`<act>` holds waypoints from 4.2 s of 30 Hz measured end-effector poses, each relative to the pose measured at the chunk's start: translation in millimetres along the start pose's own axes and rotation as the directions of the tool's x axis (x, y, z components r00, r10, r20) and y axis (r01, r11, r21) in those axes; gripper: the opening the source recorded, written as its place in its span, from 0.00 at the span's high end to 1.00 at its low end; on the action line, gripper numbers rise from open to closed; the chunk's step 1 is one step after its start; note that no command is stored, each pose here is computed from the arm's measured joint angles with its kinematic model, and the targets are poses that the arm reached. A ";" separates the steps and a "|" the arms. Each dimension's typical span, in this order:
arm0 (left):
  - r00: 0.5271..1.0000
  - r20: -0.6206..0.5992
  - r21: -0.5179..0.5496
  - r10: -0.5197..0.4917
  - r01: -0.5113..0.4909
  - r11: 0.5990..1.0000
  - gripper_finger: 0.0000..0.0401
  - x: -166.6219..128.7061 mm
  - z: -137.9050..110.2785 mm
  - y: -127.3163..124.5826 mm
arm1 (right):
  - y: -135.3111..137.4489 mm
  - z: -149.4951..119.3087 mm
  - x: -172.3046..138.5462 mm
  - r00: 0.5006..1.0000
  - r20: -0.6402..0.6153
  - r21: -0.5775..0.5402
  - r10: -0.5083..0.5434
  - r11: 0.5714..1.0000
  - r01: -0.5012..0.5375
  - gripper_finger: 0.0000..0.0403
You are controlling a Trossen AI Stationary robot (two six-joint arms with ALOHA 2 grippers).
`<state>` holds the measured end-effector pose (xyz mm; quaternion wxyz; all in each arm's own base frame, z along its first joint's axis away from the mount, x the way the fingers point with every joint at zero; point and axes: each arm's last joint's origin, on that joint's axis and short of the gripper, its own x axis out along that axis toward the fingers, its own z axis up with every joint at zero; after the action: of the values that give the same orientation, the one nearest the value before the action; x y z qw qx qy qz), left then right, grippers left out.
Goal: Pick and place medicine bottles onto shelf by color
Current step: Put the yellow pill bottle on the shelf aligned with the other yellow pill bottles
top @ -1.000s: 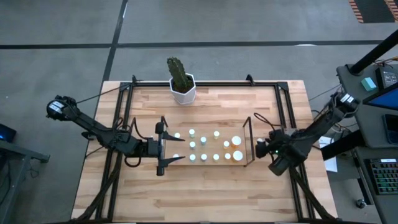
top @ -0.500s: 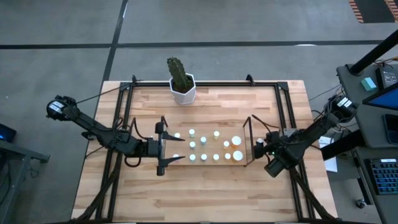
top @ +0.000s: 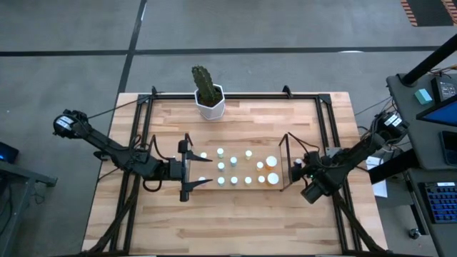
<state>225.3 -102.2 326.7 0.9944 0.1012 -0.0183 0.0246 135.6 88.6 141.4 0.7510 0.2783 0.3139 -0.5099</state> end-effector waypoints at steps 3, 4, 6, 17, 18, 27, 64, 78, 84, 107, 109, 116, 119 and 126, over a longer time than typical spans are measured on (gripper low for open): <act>1.000 0.000 0.000 0.000 0.000 1.000 0.35 0.0 0.0 0.0 | 0.1 0.0 -0.2 1.000 -0.003 0.002 0.002 1.000 -0.002 0.58; 1.000 0.000 0.000 0.000 0.000 1.000 0.35 0.0 0.0 0.0 | 0.0 -0.1 -0.3 1.000 -0.007 0.002 0.001 1.000 -0.001 0.61; 1.000 0.000 0.000 0.000 0.000 1.000 0.35 0.0 -0.1 0.1 | 0.1 -0.1 -0.3 1.000 -0.009 0.003 0.000 1.000 0.000 0.67; 1.000 -0.001 -0.003 0.000 0.000 1.000 0.35 0.0 -0.2 0.0 | 4.9 11.0 -16.1 0.999 -0.035 -0.046 -0.021 0.999 0.019 0.71; 1.000 -0.001 -0.004 0.000 0.000 1.000 0.35 0.0 -0.2 0.0 | 5.7 15.7 -21.8 0.999 -0.031 -0.059 -0.032 0.998 0.031 0.71; 1.000 -0.001 -0.005 0.000 0.000 1.000 0.35 0.0 -0.3 0.0 | 15.6 69.5 -84.8 0.996 0.013 -0.183 -0.091 0.979 0.092 0.73; 1.000 -0.004 0.025 -0.002 0.002 1.000 0.35 -0.2 -1.4 -0.3 | 105.3 217.4 -117.9 0.903 -0.117 -0.578 0.413 0.711 -0.400 0.73; 1.000 -0.012 0.073 0.023 -0.022 0.997 0.35 -0.3 -2.3 0.3 | 143.4 227.9 -40.7 0.795 -0.454 -0.762 0.402 0.288 -0.580 0.73; 1.000 -0.013 0.074 0.025 -0.024 0.997 0.35 -0.3 -2.6 0.3 | 148.2 234.5 -14.2 0.753 -0.521 -0.755 0.403 0.193 -0.626 0.73; 1.000 -0.014 0.075 0.027 -0.026 0.997 0.35 -0.3 -2.9 0.5 | 125.1 197.7 39.6 0.726 -0.554 -0.740 0.407 0.160 -0.654 0.73; 1.000 -0.014 0.075 0.028 -0.026 0.997 0.35 -0.2 -2.9 0.5 | 124.9 194.7 43.3 0.727 -0.556 -0.737 0.403 0.166 -0.655 0.73; 0.999 -0.014 0.075 0.029 -0.028 0.997 0.35 -0.2 -2.9 0.6 | 126.4 193.1 47.6 0.741 -0.525 -0.752 0.419 0.180 -0.634 0.73; 0.999 -0.014 0.082 0.031 -0.029 0.996 0.35 -0.2 -2.9 0.6 | 125.5 190.2 50.8 0.743 -0.521 -0.754 0.420 0.183 -0.631 0.73; 0.999 -0.015 0.084 0.032 -0.030 0.996 0.35 -0.2 -2.9 0.7 | 122.1 182.6 57.6 0.744 -0.525 -0.743 0.414 0.204 -0.638 0.73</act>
<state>225.2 -101.0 323.9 0.9889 0.1420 -0.0109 0.0416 301.1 -40.5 228.1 0.8660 -0.0231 0.4958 0.0608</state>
